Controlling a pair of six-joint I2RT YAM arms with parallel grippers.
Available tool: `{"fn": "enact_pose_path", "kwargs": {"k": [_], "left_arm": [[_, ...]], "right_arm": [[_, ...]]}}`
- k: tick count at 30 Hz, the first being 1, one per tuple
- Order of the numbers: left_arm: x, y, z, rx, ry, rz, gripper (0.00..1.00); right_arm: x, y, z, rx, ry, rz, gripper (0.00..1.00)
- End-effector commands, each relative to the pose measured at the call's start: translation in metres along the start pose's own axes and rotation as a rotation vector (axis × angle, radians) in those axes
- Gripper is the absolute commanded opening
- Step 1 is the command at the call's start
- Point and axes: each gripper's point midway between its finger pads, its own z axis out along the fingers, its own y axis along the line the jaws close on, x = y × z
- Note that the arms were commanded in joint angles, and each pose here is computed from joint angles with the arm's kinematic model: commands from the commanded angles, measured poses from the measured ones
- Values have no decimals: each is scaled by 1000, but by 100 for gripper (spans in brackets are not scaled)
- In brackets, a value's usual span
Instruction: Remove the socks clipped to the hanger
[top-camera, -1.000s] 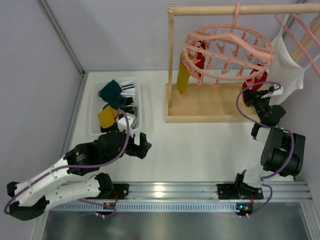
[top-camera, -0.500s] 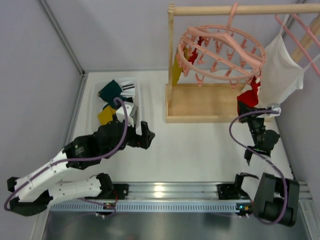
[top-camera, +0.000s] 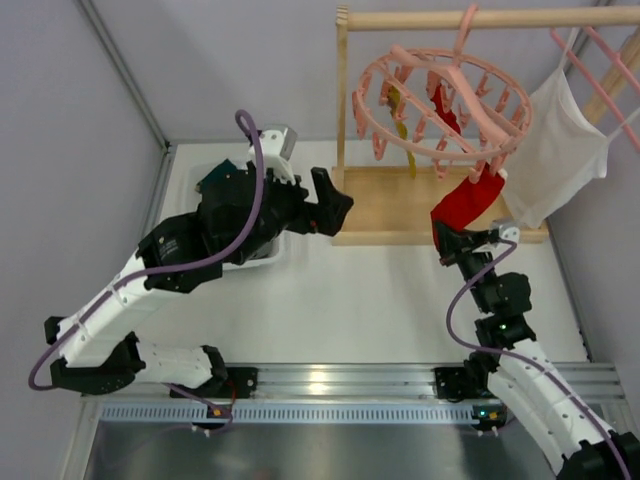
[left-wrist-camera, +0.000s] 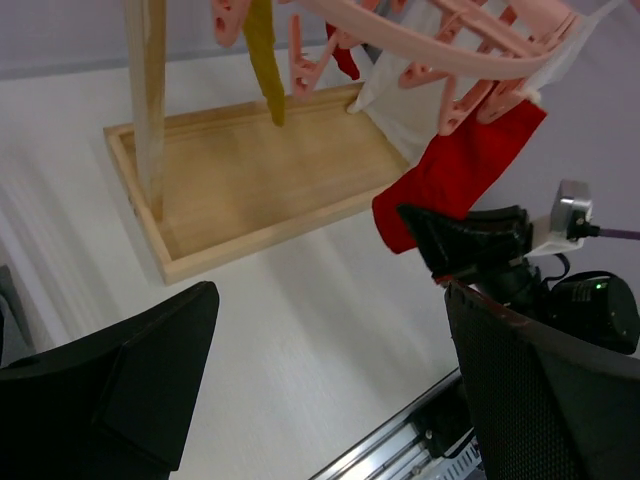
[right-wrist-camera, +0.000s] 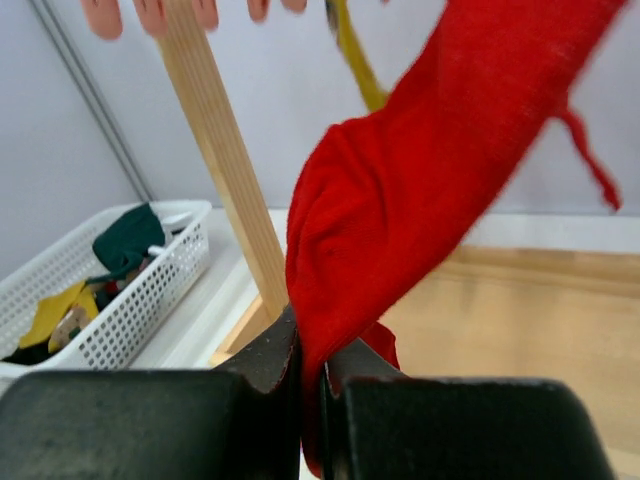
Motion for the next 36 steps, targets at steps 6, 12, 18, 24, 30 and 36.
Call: {"fn": "enact_pose_path", "kwargs": {"k": [6, 12, 18, 24, 30, 36], "left_arm": [[-50, -28, 23, -21, -113, 65, 98], [-54, -39, 52, -47, -114, 143, 99], [-67, -39, 58, -86, -148, 185, 99], [-59, -37, 74, -120, -130, 254, 99], [-50, -42, 93, -122, -107, 306, 98], [-51, -42, 102, -151, -114, 310, 98]], "right_arm": [[10, 25, 23, 129, 71, -3, 0], [29, 68, 43, 129, 107, -10, 0], [48, 110, 59, 110, 145, -22, 0], [56, 137, 73, 110, 174, -51, 0], [60, 152, 73, 86, 177, -52, 0], [62, 156, 71, 77, 180, -50, 0]]}}
